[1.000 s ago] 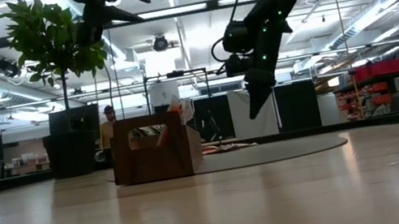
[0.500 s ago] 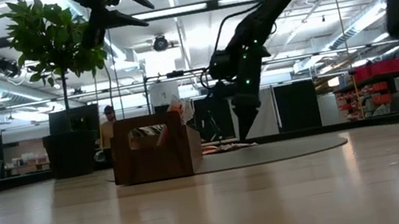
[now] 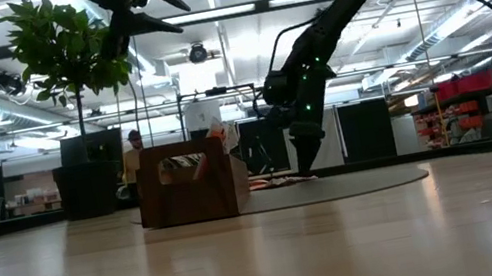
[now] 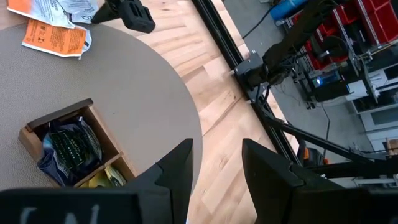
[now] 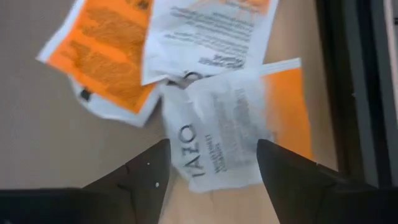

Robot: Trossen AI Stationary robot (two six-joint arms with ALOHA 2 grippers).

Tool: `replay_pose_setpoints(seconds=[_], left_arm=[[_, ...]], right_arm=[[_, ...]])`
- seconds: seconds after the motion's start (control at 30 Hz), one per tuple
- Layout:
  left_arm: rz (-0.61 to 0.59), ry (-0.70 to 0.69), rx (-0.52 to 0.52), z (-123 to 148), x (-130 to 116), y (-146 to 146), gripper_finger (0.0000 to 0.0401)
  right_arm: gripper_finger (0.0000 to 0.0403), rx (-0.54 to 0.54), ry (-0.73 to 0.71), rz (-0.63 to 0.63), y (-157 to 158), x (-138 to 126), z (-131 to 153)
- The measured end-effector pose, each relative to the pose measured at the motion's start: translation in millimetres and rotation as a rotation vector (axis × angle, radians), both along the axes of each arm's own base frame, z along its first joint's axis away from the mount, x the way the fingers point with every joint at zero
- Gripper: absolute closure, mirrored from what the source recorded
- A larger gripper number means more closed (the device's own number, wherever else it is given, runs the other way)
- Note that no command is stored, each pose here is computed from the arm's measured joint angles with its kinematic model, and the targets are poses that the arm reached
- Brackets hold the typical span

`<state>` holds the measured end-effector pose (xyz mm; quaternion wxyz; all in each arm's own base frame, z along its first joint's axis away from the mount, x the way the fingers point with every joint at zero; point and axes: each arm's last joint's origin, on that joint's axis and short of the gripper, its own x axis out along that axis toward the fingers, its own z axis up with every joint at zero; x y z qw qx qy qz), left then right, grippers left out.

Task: Pick & Place Tea
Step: Put the white tea bag into the bottom section of the wooden organizer

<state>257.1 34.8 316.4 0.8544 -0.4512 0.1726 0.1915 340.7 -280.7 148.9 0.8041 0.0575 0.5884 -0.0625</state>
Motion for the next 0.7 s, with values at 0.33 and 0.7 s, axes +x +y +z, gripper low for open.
replay_pose_setpoints(seconds=[0.33,0.7], left_arm=[[0.001,0.000,-0.001,0.0,0.0,0.0,0.0259],[0.000,0.000,-0.002,-0.1,0.0,0.0,0.0259]], right_arm=[[0.0161,-0.002,0.018,-0.005,-1.9,1.1,-9.0],[0.0306,-0.010,0.018,-0.005,-2.5,1.6,-9.7]])
